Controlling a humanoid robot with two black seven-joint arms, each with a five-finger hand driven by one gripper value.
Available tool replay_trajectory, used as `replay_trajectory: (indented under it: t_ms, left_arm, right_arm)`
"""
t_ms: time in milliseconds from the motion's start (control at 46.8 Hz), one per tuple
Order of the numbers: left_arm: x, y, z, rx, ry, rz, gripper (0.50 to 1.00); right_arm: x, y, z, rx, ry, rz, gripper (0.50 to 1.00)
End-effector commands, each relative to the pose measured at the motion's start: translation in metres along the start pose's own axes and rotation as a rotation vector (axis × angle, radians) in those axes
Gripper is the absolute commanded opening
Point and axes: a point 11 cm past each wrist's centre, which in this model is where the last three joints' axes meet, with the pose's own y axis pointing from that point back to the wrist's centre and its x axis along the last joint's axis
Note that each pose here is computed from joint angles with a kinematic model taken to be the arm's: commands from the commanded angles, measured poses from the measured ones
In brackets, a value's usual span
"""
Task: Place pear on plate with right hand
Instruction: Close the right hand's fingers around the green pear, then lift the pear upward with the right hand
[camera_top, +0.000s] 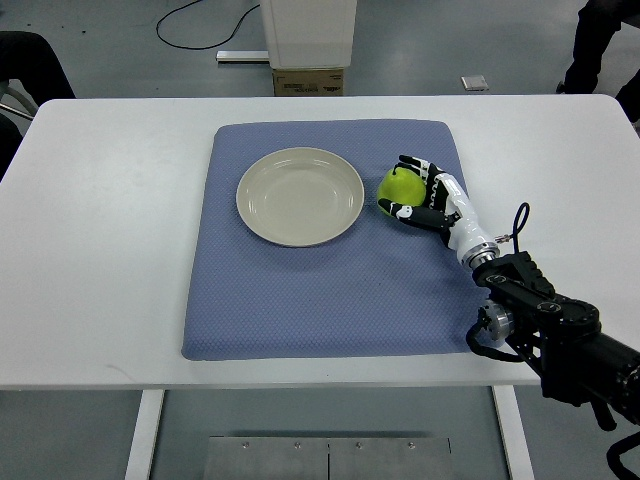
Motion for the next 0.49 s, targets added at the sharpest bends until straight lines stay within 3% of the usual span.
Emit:
replay_trajectory:
  t_ms: [0,256,470]
  left_arm:
    - [0.000,0.000,0.000,0.001,0.000,0.000,1.000]
    - [0.000,0.000,0.000,-0.001,0.000,0.000,1.000]
    - [0.000,0.000,0.000,0.001,0.000,0.000,1.000]
  right_arm:
    - [-0.003,0.000,0.001,-0.005,0.011,-0.011,0.500]
    - [0.000,-0.004,-0.003,0.005,0.045,0.036,0.500]
    - [-0.001,-0.022,-0.034,0.067,0.049,0.029,0.500]
